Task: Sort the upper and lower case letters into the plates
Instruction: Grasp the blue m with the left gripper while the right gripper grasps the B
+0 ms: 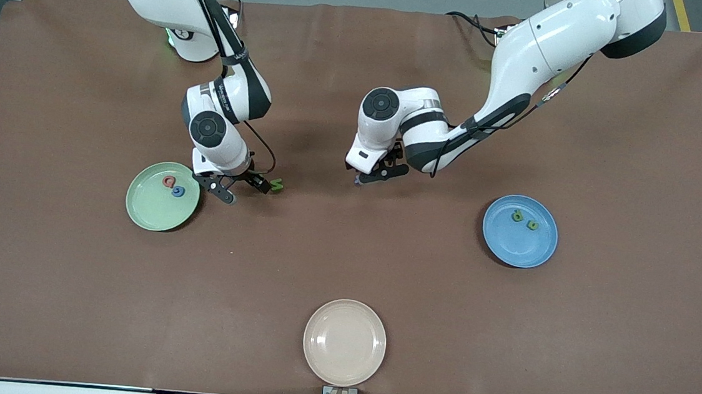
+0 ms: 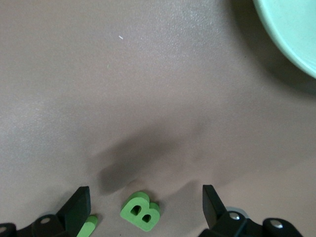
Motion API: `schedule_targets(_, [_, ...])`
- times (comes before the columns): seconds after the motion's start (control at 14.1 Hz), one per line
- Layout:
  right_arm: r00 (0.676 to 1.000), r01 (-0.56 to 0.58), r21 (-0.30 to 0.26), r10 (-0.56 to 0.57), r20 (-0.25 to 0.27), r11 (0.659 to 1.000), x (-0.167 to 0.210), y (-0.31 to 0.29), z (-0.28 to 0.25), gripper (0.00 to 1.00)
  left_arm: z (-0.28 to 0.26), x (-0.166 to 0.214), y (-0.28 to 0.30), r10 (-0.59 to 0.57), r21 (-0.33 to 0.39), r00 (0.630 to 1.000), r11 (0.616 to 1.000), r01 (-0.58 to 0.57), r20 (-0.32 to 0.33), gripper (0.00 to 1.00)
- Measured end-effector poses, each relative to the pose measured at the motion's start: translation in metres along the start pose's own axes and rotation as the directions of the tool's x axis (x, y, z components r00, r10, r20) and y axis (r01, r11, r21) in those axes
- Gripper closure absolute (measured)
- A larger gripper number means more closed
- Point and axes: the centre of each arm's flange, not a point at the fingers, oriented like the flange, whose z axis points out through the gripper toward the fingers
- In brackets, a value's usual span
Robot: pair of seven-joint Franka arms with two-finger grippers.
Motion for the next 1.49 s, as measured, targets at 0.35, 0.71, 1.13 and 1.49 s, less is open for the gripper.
schedule_targets(0.35, [1.000,0.029,-0.008,-0.029,0.005,1.000,-0.015,-0.007,0.002,0.03,0.015,-0.001,0.000,0.005,0.006,1.000,1.000,-0.005,0.000,0.00])
schedule_targets(0.71, [0.999,0.039,-0.016,-0.039,0.009,0.999,-0.021,-0.008,0.005,0.07,0.015,0.005,-0.002,0.004,0.008,1.000,1.000,-0.004,-0.004,0.01])
schedule_targets(1.13, [0.999,0.039,-0.015,-0.039,0.008,0.999,-0.020,-0.008,0.005,0.18,0.017,0.014,-0.005,-0.007,0.004,1.000,1.000,0.008,-0.011,0.18])
schedule_targets(1.49, [0.999,0.034,-0.031,-0.033,0.021,0.999,-0.011,-0.005,0.001,0.26,0.011,0.014,0.000,-0.012,-0.011,1.000,1.000,0.012,-0.014,0.48])
